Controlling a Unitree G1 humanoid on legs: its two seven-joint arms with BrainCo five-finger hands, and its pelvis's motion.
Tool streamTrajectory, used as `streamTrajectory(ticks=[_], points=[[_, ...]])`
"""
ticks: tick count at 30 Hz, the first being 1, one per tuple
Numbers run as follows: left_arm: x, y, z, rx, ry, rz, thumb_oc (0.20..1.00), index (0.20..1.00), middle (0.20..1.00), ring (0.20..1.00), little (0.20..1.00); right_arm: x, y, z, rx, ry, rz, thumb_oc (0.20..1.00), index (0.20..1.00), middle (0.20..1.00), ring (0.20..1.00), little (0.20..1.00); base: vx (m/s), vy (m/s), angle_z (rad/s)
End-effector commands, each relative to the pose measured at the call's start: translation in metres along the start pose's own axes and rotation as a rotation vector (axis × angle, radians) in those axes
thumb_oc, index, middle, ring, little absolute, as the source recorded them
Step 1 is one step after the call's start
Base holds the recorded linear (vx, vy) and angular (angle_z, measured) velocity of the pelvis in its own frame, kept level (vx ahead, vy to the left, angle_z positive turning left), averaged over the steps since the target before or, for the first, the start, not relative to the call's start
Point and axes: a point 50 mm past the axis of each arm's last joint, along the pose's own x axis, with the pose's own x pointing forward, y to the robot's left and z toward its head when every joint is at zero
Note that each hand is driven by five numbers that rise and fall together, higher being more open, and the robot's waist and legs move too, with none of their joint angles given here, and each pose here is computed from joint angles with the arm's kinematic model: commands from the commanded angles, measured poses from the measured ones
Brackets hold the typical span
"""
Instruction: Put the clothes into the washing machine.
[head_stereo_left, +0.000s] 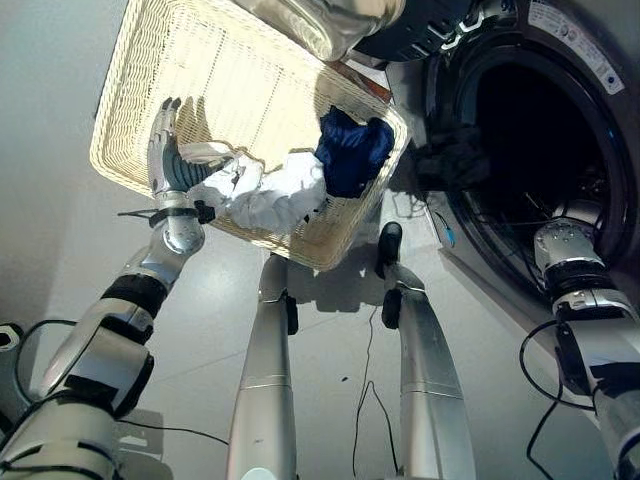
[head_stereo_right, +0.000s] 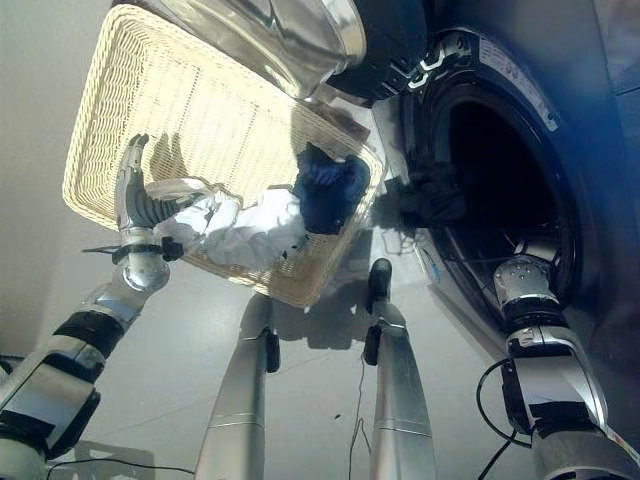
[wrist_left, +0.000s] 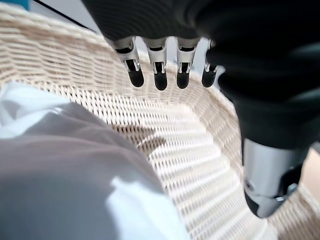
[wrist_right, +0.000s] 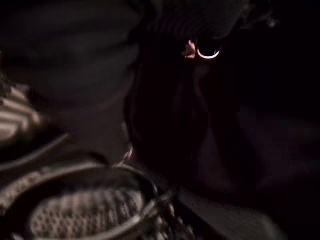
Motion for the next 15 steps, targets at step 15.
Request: streamTrajectory(ticks=[15], points=[[0.020,-0.011,0.018,-0.070,0.005,-0.130,1.000,1.000,1.000,1.000,1.000,0.036,0.048,0.072,-0.804,-0.246,0.065,1.000,1.000,1.000,1.000,1.000,0.00,-0.020,0.04]])
